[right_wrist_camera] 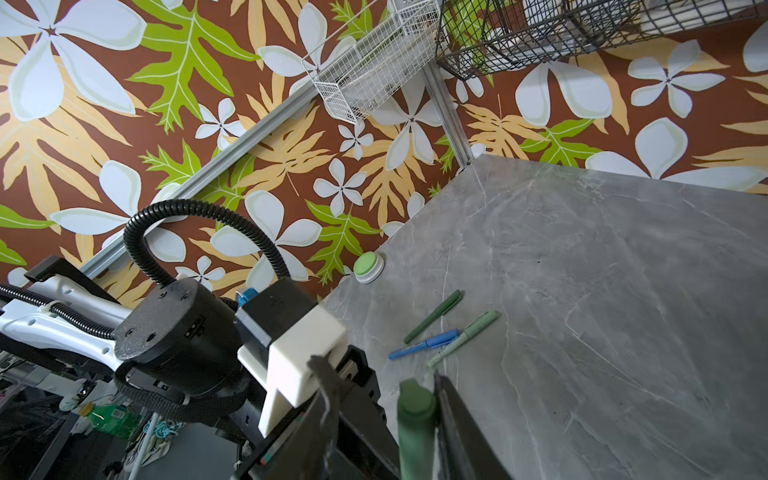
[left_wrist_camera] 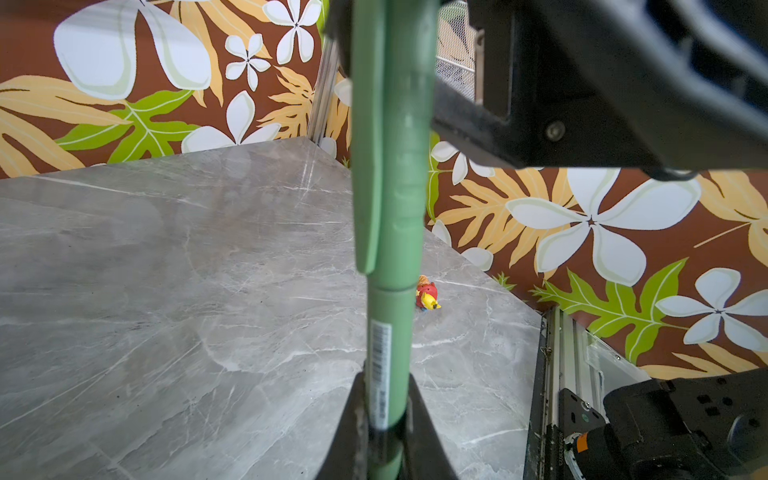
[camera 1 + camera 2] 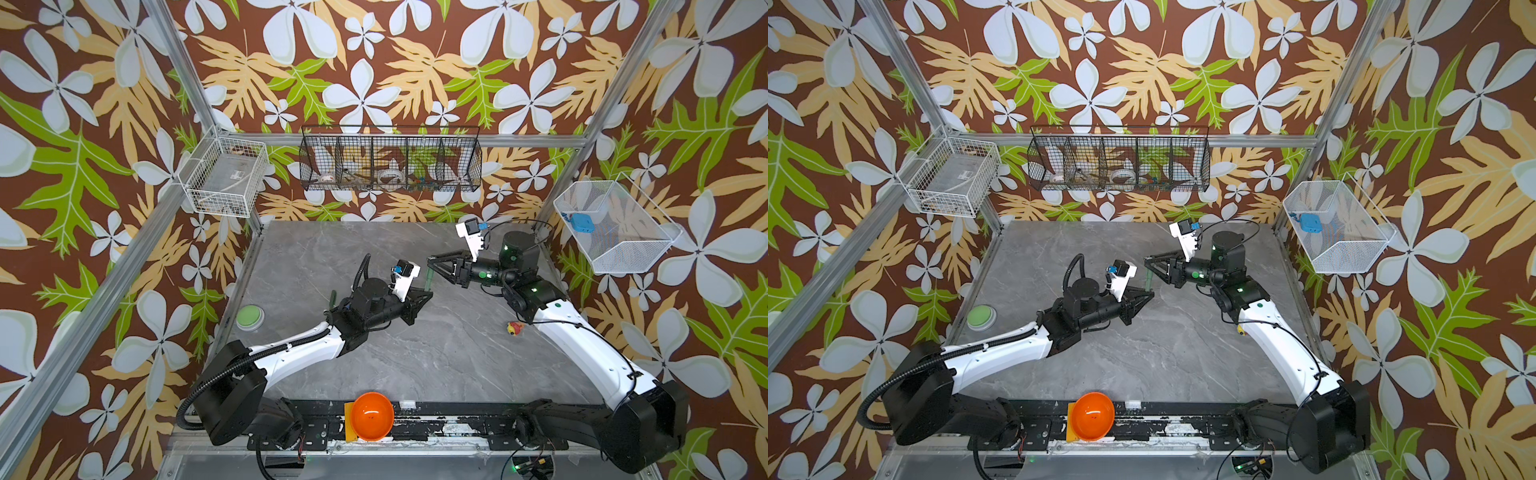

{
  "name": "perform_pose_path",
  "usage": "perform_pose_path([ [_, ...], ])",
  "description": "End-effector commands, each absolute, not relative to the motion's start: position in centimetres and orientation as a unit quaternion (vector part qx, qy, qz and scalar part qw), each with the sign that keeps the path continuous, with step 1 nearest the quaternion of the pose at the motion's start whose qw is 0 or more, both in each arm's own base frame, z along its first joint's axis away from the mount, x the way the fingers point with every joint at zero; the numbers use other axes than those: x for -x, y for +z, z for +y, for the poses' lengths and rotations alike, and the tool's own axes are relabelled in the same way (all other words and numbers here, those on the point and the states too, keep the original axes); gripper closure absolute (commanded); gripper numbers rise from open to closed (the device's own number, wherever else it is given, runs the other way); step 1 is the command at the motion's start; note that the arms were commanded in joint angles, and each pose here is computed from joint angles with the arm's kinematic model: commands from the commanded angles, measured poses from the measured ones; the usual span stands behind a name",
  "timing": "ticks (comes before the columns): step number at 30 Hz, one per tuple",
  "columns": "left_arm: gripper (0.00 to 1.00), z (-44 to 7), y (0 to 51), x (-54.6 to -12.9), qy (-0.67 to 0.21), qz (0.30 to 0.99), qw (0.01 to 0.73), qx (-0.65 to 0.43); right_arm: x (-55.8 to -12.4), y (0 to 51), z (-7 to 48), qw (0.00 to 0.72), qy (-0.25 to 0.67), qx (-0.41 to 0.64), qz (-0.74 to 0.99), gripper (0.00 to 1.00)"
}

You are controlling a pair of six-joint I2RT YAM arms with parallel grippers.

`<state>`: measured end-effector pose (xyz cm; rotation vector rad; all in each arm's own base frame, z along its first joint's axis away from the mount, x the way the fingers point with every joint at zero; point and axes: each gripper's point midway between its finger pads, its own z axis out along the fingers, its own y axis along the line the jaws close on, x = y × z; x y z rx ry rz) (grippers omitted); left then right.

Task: Insert the pens into the pen caps
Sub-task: 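Push the cap down onto the pen with the right gripper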

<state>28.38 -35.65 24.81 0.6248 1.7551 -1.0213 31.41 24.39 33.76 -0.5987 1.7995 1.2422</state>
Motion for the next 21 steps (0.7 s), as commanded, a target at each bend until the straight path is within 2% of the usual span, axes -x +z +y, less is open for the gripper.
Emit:
perform_pose_path([
  [1, 1.00, -36.0, 26.2, -28.4, -0.435, 0.702, 0.503, -0.256, -31.1, 33.9, 24.7, 0.420, 0.501, 0.254, 0.713, 0.70],
  [3, 1.00, -36.0, 26.2, -28.4, -0.434, 0.702, 0.503, -0.255, -31.1, 33.7, 24.7, 0.416, 0.501, 0.256, 0.714, 0.72],
  [6, 1.00, -36.0, 26.4, -28.5, -0.435, 0.701, 0.505, -0.254, -31.0, 33.4, 24.9, 0.408, 0.504, 0.259, 0.716, 0.80],
  [8, 1.00, -36.0, 26.8, -28.5, -0.437, 0.697, 0.509, -0.253, -30.9, 33.2, 24.9, 0.406, 0.503, 0.262, 0.717, 0.92],
  [10, 1.00, -36.0, 27.1, -28.6, -0.438, 0.694, 0.514, -0.251, -30.9, 33.1, 24.8, 0.407, 0.500, 0.262, 0.718, 1.00],
  [21, 1.00, -36.5, 34.1, -29.3, -0.472, 0.624, 0.570, -0.252, -29.8, 31.0, 25.2, 0.383, 0.510, 0.265, 0.723, 1.00],
])
